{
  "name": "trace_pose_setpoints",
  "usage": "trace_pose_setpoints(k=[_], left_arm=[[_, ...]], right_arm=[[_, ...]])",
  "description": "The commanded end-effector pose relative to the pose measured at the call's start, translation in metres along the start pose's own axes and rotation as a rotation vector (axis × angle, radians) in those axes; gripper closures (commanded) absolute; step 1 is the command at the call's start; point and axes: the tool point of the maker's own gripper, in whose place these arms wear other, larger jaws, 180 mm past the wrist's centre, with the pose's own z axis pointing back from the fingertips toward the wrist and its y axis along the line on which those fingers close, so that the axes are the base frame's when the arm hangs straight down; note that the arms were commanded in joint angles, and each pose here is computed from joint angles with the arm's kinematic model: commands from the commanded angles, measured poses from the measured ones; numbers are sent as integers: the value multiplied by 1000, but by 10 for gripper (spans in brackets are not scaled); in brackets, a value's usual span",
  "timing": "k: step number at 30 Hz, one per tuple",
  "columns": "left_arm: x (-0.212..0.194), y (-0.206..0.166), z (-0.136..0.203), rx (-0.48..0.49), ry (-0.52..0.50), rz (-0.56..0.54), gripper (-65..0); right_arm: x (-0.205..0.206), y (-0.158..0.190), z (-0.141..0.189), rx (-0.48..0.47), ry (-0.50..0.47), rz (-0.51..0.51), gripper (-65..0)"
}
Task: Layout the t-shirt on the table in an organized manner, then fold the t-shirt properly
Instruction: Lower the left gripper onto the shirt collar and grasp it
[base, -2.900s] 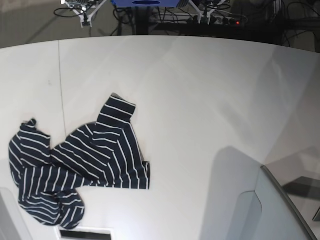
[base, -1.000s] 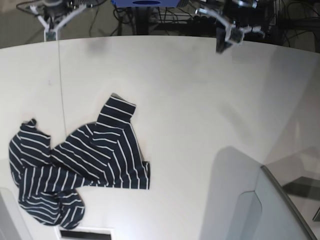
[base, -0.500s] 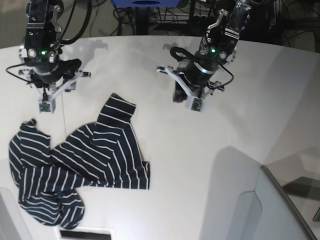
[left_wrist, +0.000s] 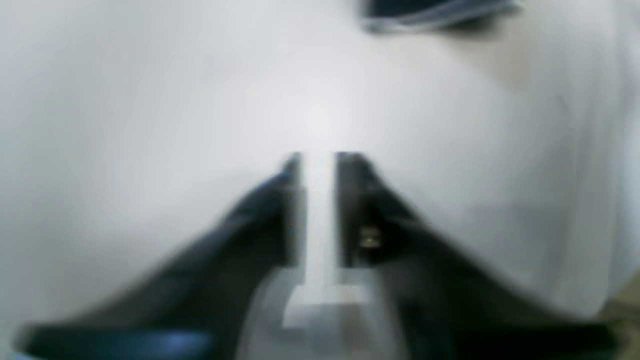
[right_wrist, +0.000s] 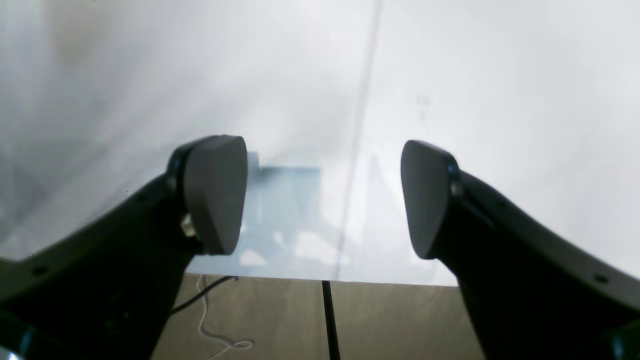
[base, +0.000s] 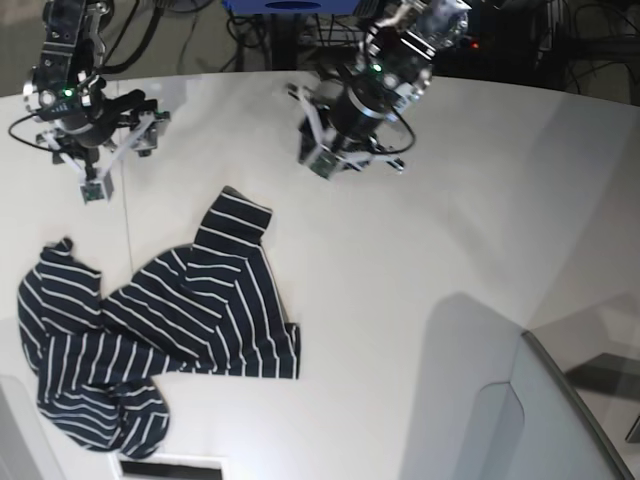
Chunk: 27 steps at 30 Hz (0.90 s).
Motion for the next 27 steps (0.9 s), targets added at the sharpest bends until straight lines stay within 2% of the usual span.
trace_pose_setpoints(k=[1,2,5,9,11,14,18,21,27], left_arm=[[21,-6,-3,2,-58,-45,-270],[29,-13,-7,0,-69,-91,-332],[44,-31,-20,7,-86,-184,-431],[55,-41,-43,13,-71,-221,-434],[63,-41,-51,9,-75,-201,-434],[81,-32,-55,1,-105,-115,-434],[94,15,-49,36,-125,118,-434],[102,47,-49,34,-104,259,-434],[115,68,-69,-39,-63,390,-434]], right_arm=[[8,-6,2,-10,-39,-1,-453],[7,-10,2,-18,-46,-9,-455],[1,-21,-1,-36,-42,-30,-455],[-2,-22,-2,-36,-35,-35,-455],[-2,-22,-2,-37,-35,-34,-455],[-2,-22,-2,-38,-34,-33,-455],[-2,-23,-2,-39,-33,-32,-455],[-2,-23,-2,-40,-33,-30,-455],[-1,-21,-2,-36,-36,-27,-455]])
